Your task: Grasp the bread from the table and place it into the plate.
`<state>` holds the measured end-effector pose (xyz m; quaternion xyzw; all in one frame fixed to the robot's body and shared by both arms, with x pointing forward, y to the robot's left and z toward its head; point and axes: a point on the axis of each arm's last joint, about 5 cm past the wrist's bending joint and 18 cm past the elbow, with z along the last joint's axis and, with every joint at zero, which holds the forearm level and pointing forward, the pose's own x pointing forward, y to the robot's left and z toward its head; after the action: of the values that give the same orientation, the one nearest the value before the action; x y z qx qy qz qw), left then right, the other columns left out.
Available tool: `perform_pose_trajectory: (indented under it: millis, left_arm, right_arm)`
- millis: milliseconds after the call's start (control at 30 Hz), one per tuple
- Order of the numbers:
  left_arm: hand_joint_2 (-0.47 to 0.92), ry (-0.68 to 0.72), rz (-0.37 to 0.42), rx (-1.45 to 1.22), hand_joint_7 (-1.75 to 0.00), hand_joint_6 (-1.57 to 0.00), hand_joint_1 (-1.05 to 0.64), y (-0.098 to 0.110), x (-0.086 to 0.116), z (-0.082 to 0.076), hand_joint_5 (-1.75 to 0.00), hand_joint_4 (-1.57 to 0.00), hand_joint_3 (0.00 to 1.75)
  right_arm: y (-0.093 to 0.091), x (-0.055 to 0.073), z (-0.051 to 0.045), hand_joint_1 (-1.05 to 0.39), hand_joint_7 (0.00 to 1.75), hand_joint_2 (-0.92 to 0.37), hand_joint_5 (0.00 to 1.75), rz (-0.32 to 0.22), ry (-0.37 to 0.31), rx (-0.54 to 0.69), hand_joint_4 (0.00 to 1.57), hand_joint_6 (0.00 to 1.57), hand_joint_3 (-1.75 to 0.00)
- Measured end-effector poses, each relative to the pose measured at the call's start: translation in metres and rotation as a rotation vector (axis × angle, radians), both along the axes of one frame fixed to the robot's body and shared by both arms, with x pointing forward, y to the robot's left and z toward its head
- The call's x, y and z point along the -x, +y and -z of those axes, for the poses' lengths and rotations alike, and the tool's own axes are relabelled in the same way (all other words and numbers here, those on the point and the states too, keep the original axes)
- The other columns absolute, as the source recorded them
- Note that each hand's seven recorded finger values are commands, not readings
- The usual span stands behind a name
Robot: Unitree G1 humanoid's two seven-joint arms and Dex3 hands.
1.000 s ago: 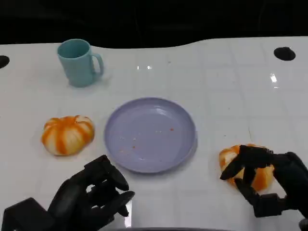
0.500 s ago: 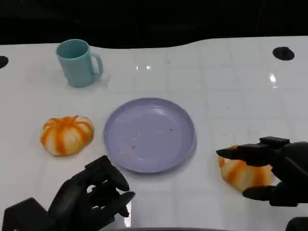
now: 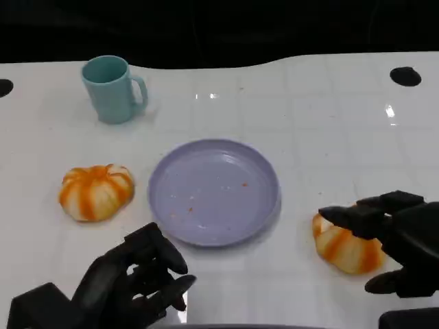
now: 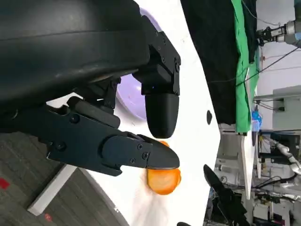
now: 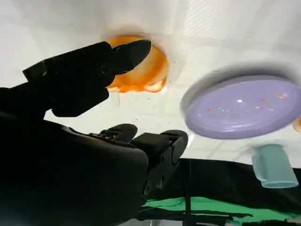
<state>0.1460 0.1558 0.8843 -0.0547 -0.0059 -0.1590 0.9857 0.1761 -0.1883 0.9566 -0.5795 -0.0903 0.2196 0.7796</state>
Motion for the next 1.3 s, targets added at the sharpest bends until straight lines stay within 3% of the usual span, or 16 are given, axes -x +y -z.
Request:
perform_pose_trajectory:
  millis: [267,733,1133,1300]
  left_arm:
    - [0.92,0.004,0.0,0.005,-1.67,-0.51,-0.62,-0.001,0.002,-0.001,-1.75,-0.64,0.2]
    - [0.92,0.011,0.005,0.014,-1.66,-0.51,-0.62,-0.004,0.003,-0.001,-1.75,-0.63,0.2]
    - [0.92,0.009,0.007,0.015,-1.65,-0.49,-0.6,-0.004,0.004,-0.002,-1.75,-0.62,0.21]
    - [0.92,0.013,0.006,0.018,-1.65,-0.49,-0.59,-0.003,0.004,-0.002,-1.75,-0.62,0.2]
  right_arm:
    - [0.006,-0.008,0.0097,-0.26,0.0,-0.75,0.22,0.012,0.023,0.05,0.18,0.29,0.0]
    - [0.017,-0.027,0.031,-0.33,0.01,-0.81,0.21,0.031,0.076,0.142,0.17,0.31,-0.01]
    - [0.025,-0.048,0.0479,-0.35,0.03,-0.86,0.19,0.069,0.148,0.199,0.26,0.4,-0.02]
    - [0.028,-0.056,0.0521,-0.36,0.03,-0.89,0.18,0.075,0.136,0.223,0.34,0.45,-0.02]
